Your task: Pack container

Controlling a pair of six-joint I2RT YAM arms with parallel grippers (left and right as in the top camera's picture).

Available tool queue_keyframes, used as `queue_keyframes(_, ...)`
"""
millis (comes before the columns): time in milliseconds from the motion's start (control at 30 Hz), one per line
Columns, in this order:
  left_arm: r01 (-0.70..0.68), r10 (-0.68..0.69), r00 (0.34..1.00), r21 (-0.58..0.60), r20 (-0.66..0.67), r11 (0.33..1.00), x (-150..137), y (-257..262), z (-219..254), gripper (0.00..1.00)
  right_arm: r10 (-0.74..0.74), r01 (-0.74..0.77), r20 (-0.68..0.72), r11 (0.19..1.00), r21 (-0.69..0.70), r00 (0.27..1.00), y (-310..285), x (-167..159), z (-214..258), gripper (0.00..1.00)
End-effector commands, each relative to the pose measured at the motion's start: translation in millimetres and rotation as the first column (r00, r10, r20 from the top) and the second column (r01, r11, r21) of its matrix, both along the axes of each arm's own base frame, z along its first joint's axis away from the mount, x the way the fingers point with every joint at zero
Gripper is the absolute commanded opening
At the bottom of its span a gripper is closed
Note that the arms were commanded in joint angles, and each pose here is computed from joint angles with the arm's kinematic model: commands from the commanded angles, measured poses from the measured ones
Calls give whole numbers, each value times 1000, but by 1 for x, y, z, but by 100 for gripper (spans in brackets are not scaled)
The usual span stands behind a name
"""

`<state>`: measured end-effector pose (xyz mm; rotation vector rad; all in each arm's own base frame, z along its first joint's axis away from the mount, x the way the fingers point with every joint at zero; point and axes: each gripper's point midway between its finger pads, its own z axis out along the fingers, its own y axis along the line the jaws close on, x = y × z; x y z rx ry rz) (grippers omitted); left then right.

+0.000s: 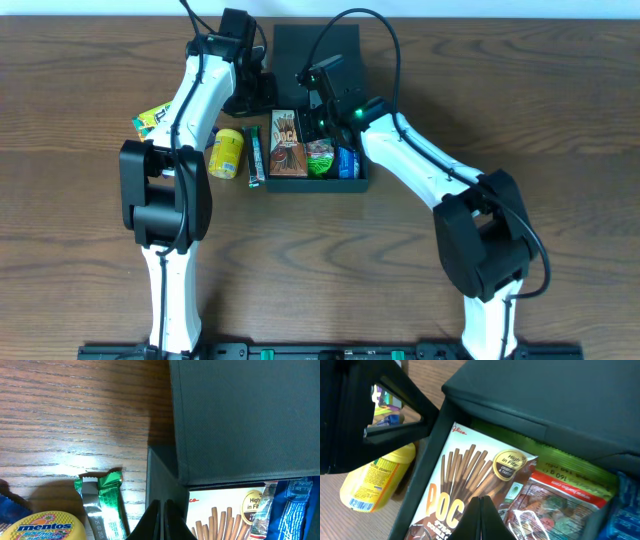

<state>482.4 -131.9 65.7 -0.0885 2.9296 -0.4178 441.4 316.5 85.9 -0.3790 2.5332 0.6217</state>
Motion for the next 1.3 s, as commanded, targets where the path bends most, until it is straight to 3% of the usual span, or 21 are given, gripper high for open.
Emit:
queue_keyframes(0, 17, -18, 999, -19, -26, 1000, -4, -6, -9, 6, 31, -31, -16, 999, -12, 999, 9, -3, -15, 1)
queue_keyframes(700, 17, -18, 1000, -19, -26, 1000, -4, -6, -9, 6, 23, -24, -44, 999, -39, 999, 6, -2, -37, 1)
queue_keyframes(1100, 1, -2, 1000, -19, -22, 1000, -1, 2, -5, 5, -100, 86, 178, 993, 86, 979, -50, 35, 103, 1)
queue_keyframes(1267, -18, 19, 999, -26, 33, 1000, 13, 10, 32, 6, -133, 117, 253, 990, 76, 958, -92, 39, 143, 1)
